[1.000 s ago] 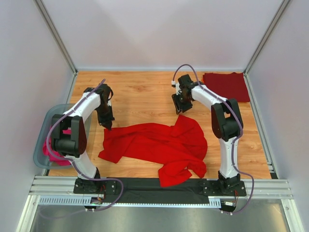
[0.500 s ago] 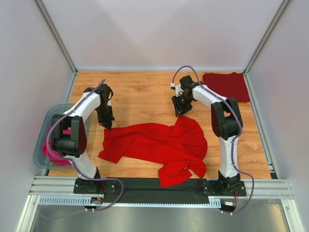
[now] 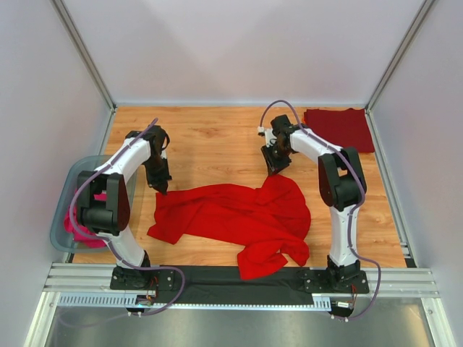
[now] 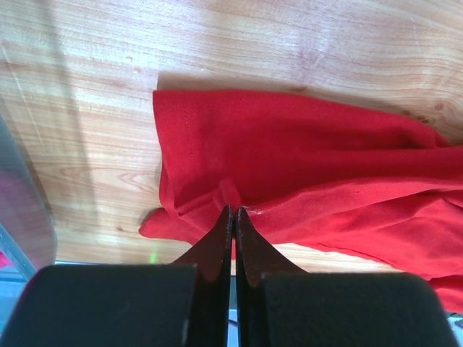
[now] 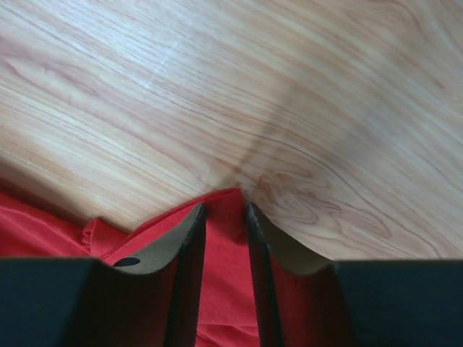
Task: Fold and stack the t-shirts
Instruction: Flatten the tshirt out
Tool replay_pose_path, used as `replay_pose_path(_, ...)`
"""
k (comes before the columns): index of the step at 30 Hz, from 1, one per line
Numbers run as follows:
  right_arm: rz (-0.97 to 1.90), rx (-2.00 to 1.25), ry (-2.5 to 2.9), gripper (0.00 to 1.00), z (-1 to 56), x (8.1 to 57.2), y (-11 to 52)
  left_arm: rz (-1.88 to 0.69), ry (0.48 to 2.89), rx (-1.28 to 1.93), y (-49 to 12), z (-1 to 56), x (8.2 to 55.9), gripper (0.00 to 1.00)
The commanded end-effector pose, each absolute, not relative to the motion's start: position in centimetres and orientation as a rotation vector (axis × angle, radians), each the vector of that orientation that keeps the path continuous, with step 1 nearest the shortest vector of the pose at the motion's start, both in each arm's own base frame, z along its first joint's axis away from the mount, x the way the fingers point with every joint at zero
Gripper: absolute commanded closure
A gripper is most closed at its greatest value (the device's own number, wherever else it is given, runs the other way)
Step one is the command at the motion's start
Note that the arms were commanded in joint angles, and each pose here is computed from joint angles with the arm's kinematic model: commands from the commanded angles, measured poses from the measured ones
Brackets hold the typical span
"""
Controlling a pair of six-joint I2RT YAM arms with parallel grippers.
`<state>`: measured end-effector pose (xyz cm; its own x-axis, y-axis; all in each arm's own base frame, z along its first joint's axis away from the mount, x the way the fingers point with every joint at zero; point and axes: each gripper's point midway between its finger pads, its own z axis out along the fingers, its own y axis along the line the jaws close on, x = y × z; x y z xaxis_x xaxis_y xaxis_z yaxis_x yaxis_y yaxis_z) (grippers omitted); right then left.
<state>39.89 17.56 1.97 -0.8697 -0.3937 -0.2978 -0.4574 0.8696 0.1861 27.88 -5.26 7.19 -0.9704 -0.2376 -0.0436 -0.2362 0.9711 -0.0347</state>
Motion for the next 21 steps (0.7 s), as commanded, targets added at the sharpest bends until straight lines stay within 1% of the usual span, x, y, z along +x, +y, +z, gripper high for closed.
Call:
replay_pose_path(1,0.289,-0.656,2.824,0.7,1.2,39.2,15.9,-0.045,3.031,-0.343,-5.1,8.1,29.0,1.0)
replay_pose_path(2,0.288,-0.648,2.821,0.76,1.2,39.3,16.0,-0.046,3.03,-0.343,-5.2,8.2,29.1,1.0)
replay_pose_path(4,0.264,-0.633,2.816,0.83,1.2,39.5,15.7,-0.048,3.022,-0.344,-5.2,8.5,29.3,1.0)
replay_pose_path(5,0.249,-0.615,2.812,0.92,1.4,39.8,15.6,-0.048,3.017,-0.344,-5.2,8.6,29.5,1.0)
replay_pose_path(7,0.211,-0.578,2.776,1.0,2.6,40.7,15.4,-0.042,3.013,-0.348,-5.1,9.0,29.6,1.0)
replay_pose_path(8,0.168,-0.534,2.769,1.0,3.2,41.1,14.9,-0.05,2.991,-0.357,-5.2,9.7,30.2,1.0)
replay_pose_path(9,0.153,-0.511,2.731,1.0,4.9,41.7,14.9,-0.002,2.982,-0.367,-4.7,10.2,30.3,1.0)
replay_pose_path(11,0.019,-0.428,2.671,1.0,7.8,43.1,13.4,0.0,2.927,-0.384,-4.6,12.1,31.4,1.0)
replay_pose_path(12,-0.02,-0.378,2.618,1.0,10.4,43.6,12.8,0.009,2.915,-0.404,-4.5,12.9,31.4,1.0)
replay_pose_path(13,-0.134,-0.317,2.563,1.0,12.8,44.5,11.3,0.014,2.853,-0.413,-4.3,14.8,32.5,1.0)
replay_pose_path(14,-0.18,-0.279,2.513,1.0,15.0,44.9,10.6,0.016,2.819,-0.425,-4.2,15.9,32.9,1.0)
replay_pose_path(15,-0.196,-0.202,2.474,1.0,16.9,45.1,10.1,0.037,2.783,-0.453,-3.8,17.1,32.9,1.0)
replay_pose_path(16,-0.232,-0.137,2.384,1.0,21.0,45.3,9.2,0.027,2.725,-0.461,-3.7,19.0,33.7,1.0)
replay_pose_path(18,-0.244,-0.057,2.307,1.0,24.8,45.1,8.3,0.045,2.646,-0.509,-3.2,21.4,33.9,1.0)
replay_pose_path(19,-0.26,-0.009,2.239,1.0,28.0,44.4,7.4,0.035,2.59,-0.527,-3.0,23.1,34.3,1.0)
replay_pose_path(21,-0.25,0.051,2.138,1.0,32.3,43.7,6.7,0.03,2.501,-0.557,-2.6,25.8,34.3,1.0)
